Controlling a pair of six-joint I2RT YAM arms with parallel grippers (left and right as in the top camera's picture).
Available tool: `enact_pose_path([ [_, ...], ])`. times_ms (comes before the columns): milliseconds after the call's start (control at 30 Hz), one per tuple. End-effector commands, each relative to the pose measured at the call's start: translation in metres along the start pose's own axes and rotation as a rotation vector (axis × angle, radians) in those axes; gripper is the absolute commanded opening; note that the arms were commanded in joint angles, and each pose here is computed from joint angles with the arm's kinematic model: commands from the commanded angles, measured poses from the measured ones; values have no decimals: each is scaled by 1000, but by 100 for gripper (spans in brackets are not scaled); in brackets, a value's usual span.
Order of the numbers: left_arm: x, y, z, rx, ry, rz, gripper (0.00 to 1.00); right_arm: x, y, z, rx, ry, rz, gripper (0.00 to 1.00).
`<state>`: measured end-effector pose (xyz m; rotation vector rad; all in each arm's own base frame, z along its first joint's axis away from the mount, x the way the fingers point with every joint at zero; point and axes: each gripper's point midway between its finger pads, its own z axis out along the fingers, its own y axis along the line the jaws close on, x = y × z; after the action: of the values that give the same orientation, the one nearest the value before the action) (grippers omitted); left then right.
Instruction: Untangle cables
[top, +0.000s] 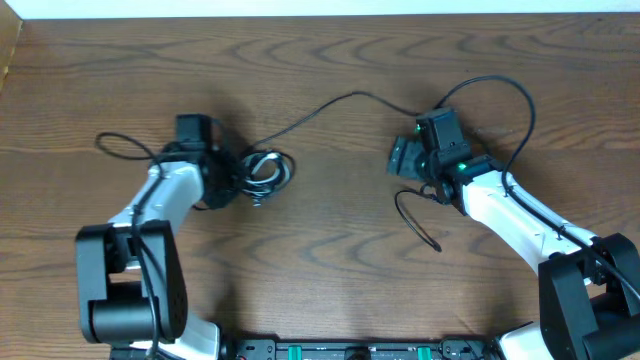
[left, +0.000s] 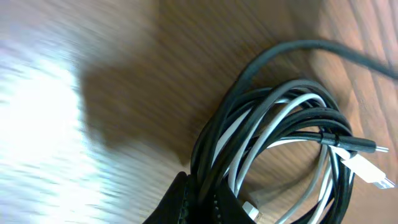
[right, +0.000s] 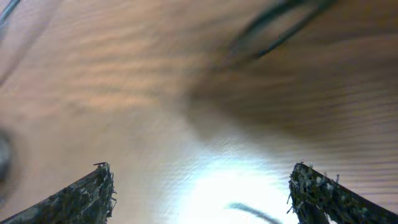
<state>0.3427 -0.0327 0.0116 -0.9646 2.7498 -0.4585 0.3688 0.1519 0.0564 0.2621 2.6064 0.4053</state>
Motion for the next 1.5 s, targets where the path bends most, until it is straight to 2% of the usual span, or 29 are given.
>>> enact_pose_path([
  [0, 14, -31, -3, 52, 5, 142, 8, 9, 52, -29, -276, 74, -99, 88],
  [100, 36, -56, -1, 120, 48, 294, 8, 12, 72, -47, -388, 76, -198, 88],
  [267, 85, -79, -3, 225, 196, 457, 8, 18, 82, -54, -429, 89, -220, 88],
  [333, 104, -84, -7, 284, 267, 521, 13, 23, 86, -54, -439, 104, -228, 87],
  [367, 120, -91, -14, 363, 325, 603, 17, 28, 90, -55, -445, 113, -241, 86],
  [400, 125, -94, -17, 400, 343, 629, 27, 31, 93, -55, -449, 118, -248, 85],
  [467, 130, -102, -23, 462, 364, 654, 34, 36, 98, -56, -458, 127, -262, 81],
  [633, 119, -119, -24, 517, 297, 678, 38, 53, 112, -58, -479, 154, -304, 78],
  [800, 109, -129, -24, 541, 242, 692, 32, 59, 116, -55, -430, 128, -341, 76],
  [1033, 111, -123, -23, 516, 258, 680, 20, 56, 111, -48, -330, 67, -369, 72],
  [1100, 111, -123, -23, 516, 258, 680, 19, 55, 110, -45, -315, 59, -371, 61],
  [1133, 112, -123, -23, 515, 258, 680, 15, 55, 110, -44, -316, 60, -371, 56],
  [1267, 111, -123, -23, 516, 258, 680, 8, 59, 112, -31, -313, 73, -377, 40],
  [1300, 111, -123, -23, 515, 258, 680, 8, 62, 112, -27, -311, 79, -379, 39],
  [1400, 111, -123, -23, 516, 258, 680, 8, 70, 113, -17, -306, 101, -388, 42],
  [1467, 111, -123, -23, 516, 258, 680, 8, 76, 115, -12, -308, 115, -398, 49],
])
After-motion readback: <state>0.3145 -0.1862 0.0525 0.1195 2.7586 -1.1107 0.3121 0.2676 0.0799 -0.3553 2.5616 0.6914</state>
